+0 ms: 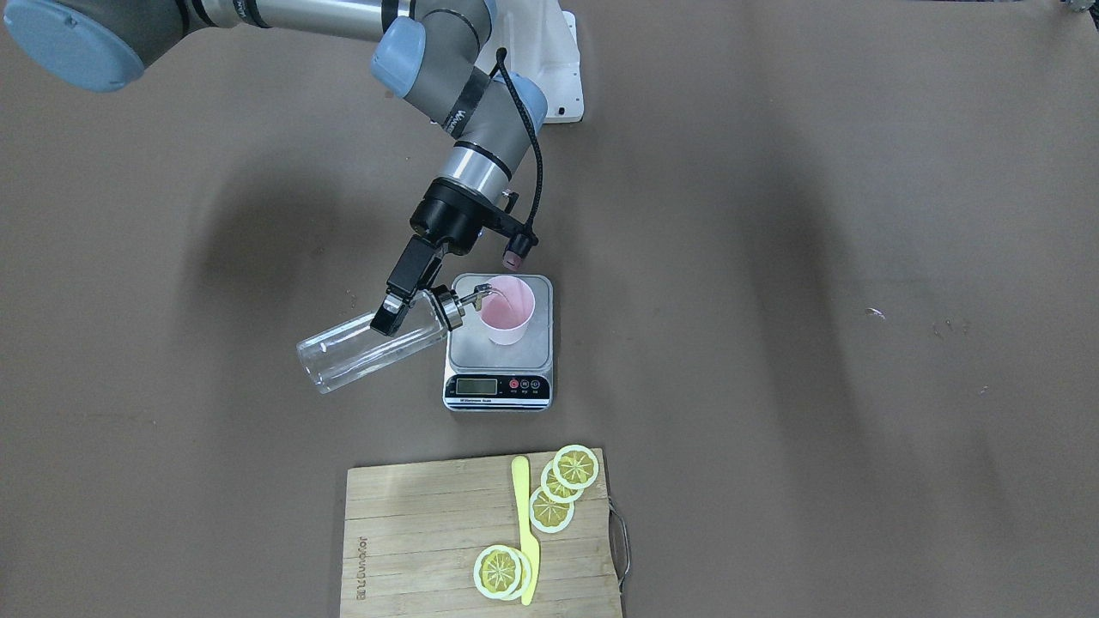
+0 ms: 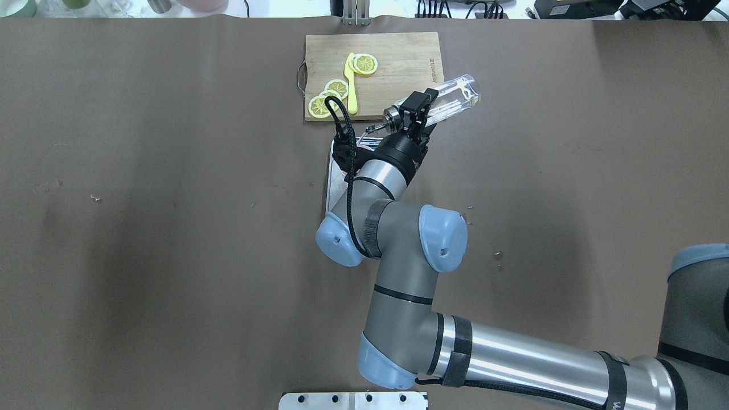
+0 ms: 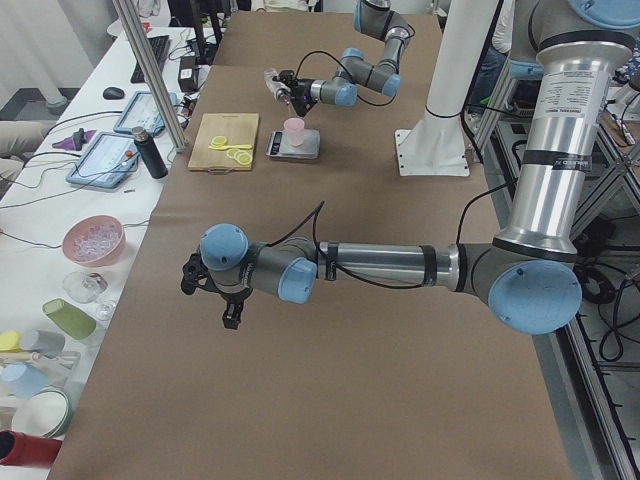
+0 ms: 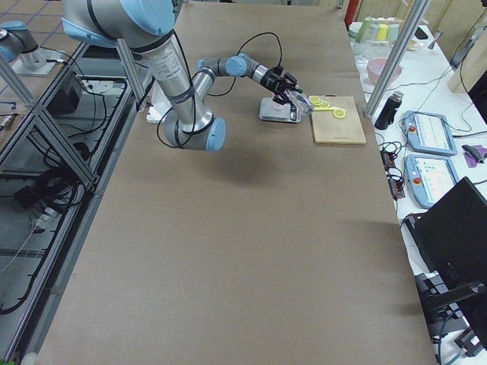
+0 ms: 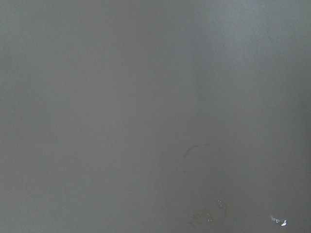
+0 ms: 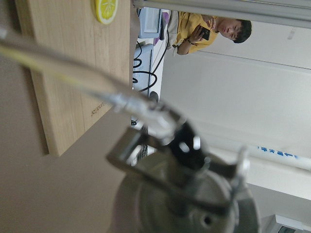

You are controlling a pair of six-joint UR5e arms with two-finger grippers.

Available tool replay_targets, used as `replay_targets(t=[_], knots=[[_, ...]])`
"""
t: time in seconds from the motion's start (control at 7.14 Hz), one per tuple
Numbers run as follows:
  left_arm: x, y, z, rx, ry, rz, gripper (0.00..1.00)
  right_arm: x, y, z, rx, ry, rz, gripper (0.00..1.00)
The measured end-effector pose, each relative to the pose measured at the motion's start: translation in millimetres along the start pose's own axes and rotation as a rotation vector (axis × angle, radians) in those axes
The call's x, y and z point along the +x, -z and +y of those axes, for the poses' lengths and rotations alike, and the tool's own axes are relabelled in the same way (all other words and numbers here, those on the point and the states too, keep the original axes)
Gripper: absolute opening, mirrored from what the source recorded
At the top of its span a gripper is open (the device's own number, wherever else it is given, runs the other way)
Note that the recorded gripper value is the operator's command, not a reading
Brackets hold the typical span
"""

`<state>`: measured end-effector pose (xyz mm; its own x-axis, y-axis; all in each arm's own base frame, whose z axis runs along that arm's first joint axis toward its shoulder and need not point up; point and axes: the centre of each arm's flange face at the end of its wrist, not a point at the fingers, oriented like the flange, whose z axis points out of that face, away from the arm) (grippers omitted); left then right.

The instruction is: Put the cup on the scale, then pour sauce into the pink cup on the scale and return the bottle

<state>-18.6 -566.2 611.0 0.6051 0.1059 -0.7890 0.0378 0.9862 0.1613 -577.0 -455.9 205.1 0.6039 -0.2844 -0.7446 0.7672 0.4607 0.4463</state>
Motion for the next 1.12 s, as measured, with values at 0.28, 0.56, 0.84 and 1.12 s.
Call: replay_targets(t=[0.28, 0.56, 0.84, 1.12], knots=[[2, 1, -2, 0.004, -0.005, 0.001, 0.97, 0, 3, 3, -0.009, -0.1, -0.061, 0.0], [4, 5, -5, 0.016, -0.013, 0.002, 0.97, 14, 14, 17, -0.006, -0.175, -0.15, 0.0], [5, 13, -8, 0.033, -0.018, 0.001, 0.97, 28, 18, 38, 0.009, -0.268, -0.277, 0.0], [1, 24, -9, 0.061, -0.026, -0.001, 0.97, 27, -23, 62, 0.013, -0.419, -0.483, 0.0]])
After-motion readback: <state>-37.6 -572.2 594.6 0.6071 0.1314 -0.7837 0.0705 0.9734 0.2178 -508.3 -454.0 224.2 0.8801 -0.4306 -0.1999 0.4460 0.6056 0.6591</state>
